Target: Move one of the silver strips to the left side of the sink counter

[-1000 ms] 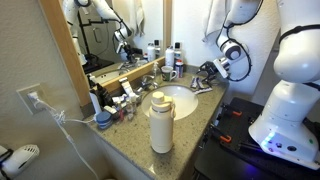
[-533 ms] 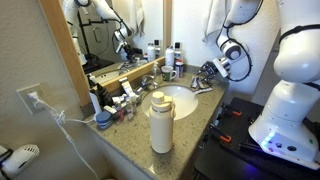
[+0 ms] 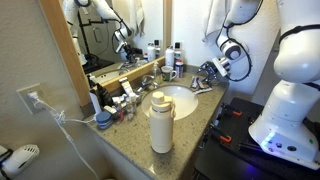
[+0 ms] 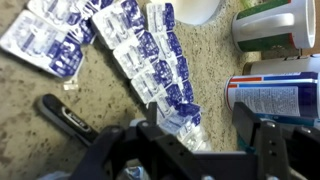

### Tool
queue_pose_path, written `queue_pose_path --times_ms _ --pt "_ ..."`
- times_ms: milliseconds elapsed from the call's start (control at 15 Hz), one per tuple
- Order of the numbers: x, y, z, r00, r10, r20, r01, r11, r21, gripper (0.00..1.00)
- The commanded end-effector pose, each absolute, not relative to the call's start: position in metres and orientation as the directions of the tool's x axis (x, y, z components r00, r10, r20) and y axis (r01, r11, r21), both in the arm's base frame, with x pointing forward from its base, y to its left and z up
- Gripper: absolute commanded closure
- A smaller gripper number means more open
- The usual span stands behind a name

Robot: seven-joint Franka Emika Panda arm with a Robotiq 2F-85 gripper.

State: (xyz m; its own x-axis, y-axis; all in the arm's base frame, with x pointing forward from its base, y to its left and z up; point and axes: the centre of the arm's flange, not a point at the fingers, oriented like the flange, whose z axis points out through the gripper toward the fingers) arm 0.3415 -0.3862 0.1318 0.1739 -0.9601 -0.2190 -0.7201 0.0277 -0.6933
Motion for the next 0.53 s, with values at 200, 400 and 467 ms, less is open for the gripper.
queue_pose_path --times_ms 200,400,467 --pt "0.3533 -0.3910 0.1358 0.090 -0.960 -0.264 -0.736 0.114 -0.667 0.23" --pt "0.3544 -0.3926 0.1348 0.062 -0.956 -0.287 -0.742 0.148 -0.654 0.23" --pt "0.3549 -0.3928 0.1344 0.053 -0.954 -0.296 -0.744 0.160 -0.649 0.23"
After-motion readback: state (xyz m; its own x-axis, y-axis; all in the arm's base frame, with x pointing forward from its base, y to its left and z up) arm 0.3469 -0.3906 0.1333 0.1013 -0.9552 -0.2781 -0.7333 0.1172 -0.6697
